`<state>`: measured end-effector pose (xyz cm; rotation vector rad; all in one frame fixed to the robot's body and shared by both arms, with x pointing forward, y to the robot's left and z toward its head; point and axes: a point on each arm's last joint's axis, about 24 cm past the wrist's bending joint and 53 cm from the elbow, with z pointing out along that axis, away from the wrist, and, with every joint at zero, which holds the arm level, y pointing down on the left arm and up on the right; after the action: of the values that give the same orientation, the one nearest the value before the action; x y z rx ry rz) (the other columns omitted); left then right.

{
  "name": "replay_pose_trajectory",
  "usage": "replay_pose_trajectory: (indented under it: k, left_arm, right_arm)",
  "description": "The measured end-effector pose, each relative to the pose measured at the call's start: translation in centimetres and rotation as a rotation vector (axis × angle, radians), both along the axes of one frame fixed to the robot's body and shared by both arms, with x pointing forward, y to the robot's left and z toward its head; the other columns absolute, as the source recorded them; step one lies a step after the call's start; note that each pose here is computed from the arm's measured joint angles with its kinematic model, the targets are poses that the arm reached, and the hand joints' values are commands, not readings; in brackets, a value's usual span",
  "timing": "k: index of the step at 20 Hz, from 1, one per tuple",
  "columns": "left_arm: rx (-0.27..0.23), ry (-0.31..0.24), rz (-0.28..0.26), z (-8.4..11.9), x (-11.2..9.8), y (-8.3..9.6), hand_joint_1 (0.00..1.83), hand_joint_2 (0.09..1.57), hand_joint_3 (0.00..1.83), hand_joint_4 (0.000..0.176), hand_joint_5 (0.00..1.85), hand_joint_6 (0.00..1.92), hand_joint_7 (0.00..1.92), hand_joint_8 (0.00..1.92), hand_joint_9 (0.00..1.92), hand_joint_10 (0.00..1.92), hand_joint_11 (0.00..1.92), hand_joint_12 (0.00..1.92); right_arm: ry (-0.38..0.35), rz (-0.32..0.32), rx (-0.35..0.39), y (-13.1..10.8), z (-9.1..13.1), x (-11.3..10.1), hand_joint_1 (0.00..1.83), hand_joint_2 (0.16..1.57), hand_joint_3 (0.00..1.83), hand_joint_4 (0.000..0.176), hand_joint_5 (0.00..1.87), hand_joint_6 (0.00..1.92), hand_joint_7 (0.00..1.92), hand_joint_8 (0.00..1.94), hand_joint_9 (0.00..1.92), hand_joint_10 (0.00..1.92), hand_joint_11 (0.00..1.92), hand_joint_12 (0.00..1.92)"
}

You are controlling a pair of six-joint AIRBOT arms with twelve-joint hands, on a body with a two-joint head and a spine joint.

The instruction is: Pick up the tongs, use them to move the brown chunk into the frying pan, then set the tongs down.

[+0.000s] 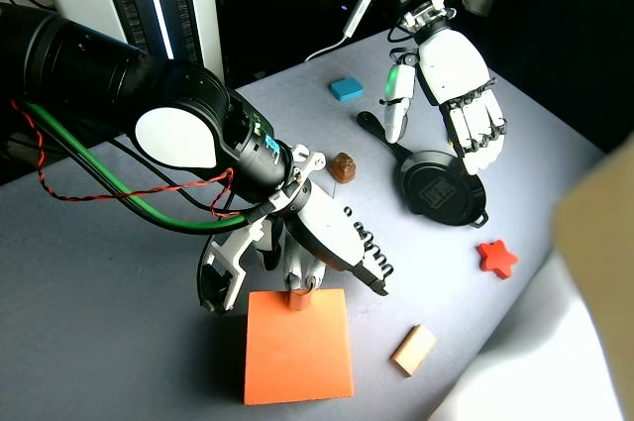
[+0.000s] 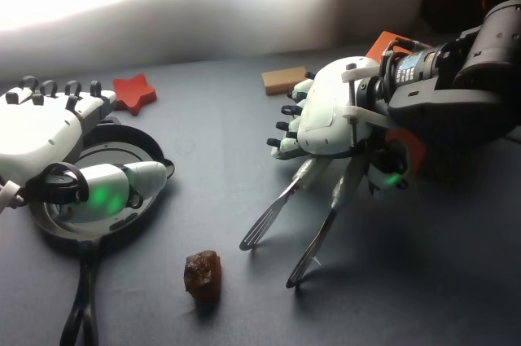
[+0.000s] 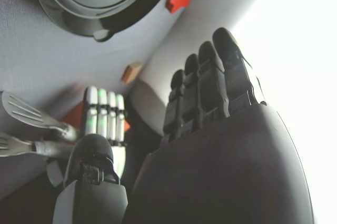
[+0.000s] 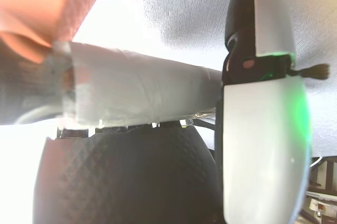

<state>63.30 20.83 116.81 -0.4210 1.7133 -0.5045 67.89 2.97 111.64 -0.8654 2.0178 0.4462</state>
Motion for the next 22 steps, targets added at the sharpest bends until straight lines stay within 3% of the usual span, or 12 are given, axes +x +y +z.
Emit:
replay_pose_trajectory:
  k: [5,8,10,13,17,22]
  left_arm:
    - [0.002,-0.005,0.009,0.1,0.18,0.33,0.0,1.15,0.0,0.0,0.11,0.0,0.16,0.0,0.17,0.0,0.0,0.53]
    - [0.003,-0.008,0.014,0.16,0.26,0.5,0.0,1.15,0.0,0.0,0.11,0.0,0.16,0.0,0.17,0.0,0.0,0.53]
    - [0.002,-0.008,0.013,0.12,0.24,0.5,0.0,1.15,0.0,0.0,0.1,0.0,0.15,0.0,0.17,0.0,0.0,0.53]
    - [0.003,-0.005,0.012,-0.02,0.19,0.53,0.0,1.16,0.0,0.0,0.1,0.0,0.15,0.0,0.16,0.0,0.0,0.51]
    - [-0.003,-0.001,0.016,-0.09,0.19,0.6,0.0,1.16,0.0,0.0,0.13,0.01,0.17,0.01,0.18,0.01,0.0,0.56]
    - [-0.01,-0.002,0.015,-0.1,0.18,0.56,0.0,1.15,0.0,0.0,0.13,0.0,0.18,0.0,0.18,0.0,0.0,0.55]
  right_arm:
    - [0.002,-0.002,0.003,0.01,0.03,0.01,1.1,0.92,0.01,0.0,0.33,0.14,0.45,0.06,0.38,0.22,0.0,1.39]
    - [0.002,-0.006,0.011,0.11,0.44,0.09,1.09,0.99,0.02,0.0,0.32,0.37,0.53,0.04,0.28,0.58,0.0,1.46]
    - [-0.003,-0.007,0.017,0.16,0.81,0.19,1.06,1.02,0.03,0.0,0.32,0.54,0.6,0.05,0.28,0.71,0.0,1.52]
    - [0.0,-0.006,0.015,0.16,0.76,0.06,1.06,1.05,0.04,0.0,0.41,0.63,0.72,0.1,0.39,0.76,0.0,1.64]
    - [0.0,-0.005,0.016,0.14,0.78,-0.03,1.07,1.06,0.04,0.0,0.47,0.66,0.77,0.12,0.46,0.77,0.1,1.62]
    - [0.0,-0.002,0.017,0.22,0.78,-0.14,1.06,1.11,0.04,0.0,0.56,0.58,0.81,0.12,0.51,0.75,0.13,1.61]
